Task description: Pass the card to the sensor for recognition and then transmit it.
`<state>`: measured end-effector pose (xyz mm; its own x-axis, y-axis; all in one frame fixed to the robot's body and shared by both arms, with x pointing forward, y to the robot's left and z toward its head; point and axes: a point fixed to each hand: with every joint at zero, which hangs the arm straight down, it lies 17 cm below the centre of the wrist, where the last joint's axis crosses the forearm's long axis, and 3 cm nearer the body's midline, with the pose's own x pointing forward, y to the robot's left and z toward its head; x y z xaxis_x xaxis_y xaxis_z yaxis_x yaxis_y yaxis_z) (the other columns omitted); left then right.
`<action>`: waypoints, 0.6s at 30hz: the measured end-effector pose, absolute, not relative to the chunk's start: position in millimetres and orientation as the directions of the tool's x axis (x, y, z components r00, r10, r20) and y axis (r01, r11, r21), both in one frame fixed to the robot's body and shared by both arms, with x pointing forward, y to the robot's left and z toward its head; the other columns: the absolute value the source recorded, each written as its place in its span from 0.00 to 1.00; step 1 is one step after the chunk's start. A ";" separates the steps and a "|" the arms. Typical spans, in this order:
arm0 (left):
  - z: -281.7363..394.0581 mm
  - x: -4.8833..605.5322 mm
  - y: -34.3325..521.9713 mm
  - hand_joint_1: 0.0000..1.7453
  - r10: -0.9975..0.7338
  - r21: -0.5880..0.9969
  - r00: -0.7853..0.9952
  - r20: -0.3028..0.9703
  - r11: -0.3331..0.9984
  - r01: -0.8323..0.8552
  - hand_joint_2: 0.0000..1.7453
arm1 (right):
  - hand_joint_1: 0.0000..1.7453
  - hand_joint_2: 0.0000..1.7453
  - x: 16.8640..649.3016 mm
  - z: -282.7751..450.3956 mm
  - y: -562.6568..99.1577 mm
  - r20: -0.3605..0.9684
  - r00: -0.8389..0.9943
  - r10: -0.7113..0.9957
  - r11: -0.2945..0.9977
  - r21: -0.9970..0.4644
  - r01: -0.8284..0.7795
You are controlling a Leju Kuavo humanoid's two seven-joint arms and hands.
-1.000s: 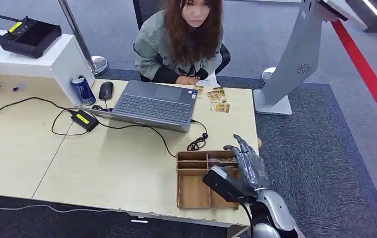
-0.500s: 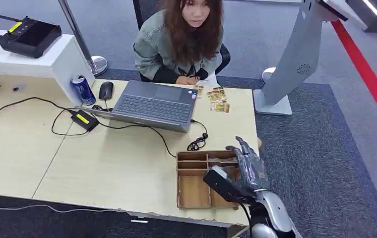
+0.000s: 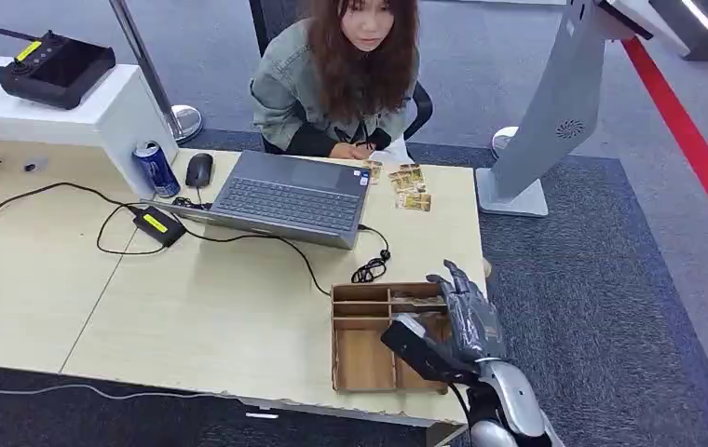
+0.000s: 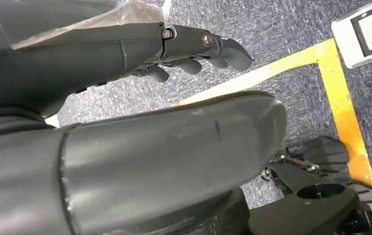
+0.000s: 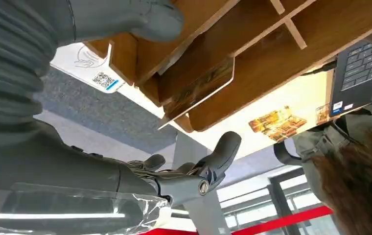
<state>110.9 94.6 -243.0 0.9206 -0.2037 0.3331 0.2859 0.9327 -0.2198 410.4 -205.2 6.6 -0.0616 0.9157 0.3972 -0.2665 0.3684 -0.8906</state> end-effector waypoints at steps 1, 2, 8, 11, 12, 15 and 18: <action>-243.0 110.9 94.5 0.00 -0.204 -0.220 0.920 0.334 0.933 0.286 0.00 | 0.47 1.00 410.5 6.8 -205.3 0.396 -0.062 0.916 0.367 -0.892 -0.265; -243.0 111.0 94.5 0.00 -0.204 -0.220 0.920 0.334 0.933 0.287 0.00 | 0.63 1.00 410.7 6.9 -205.9 0.394 -0.061 0.917 0.366 -0.893 -0.263; -242.5 112.1 94.3 0.00 -0.203 -0.219 0.918 0.341 0.932 0.288 0.00 | 1.00 1.00 412.5 9.3 -206.9 0.380 -0.062 0.923 0.354 -0.901 -0.250; -242.5 112.1 94.3 0.00 -0.202 -0.220 0.918 0.341 0.933 0.287 0.00 | 1.00 1.00 414.5 11.7 -207.0 0.377 -0.064 0.924 0.352 -0.904 -0.243; -242.6 112.1 94.3 0.00 -0.202 -0.220 0.918 0.341 0.933 0.287 0.00 | 0.98 1.00 415.0 12.4 -206.9 0.376 -0.065 0.924 0.351 -0.905 -0.241; -242.5 112.3 94.2 0.00 -0.203 -0.219 0.917 0.343 0.932 0.288 0.00 | 0.96 1.00 416.6 14.1 -207.8 0.374 -0.064 0.925 0.350 -0.907 -0.235; -242.4 112.4 94.2 0.00 -0.203 -0.219 0.917 0.344 0.932 0.288 0.00 | 0.94 1.00 417.4 15.0 -208.2 0.376 -0.062 0.924 0.354 -0.906 -0.231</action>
<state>112.4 94.2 -242.4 0.9168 -0.2027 0.3441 0.2883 0.9321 -0.2191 417.4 -208.2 15.0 -0.0618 0.9244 0.3764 -0.2311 0.3536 -0.9064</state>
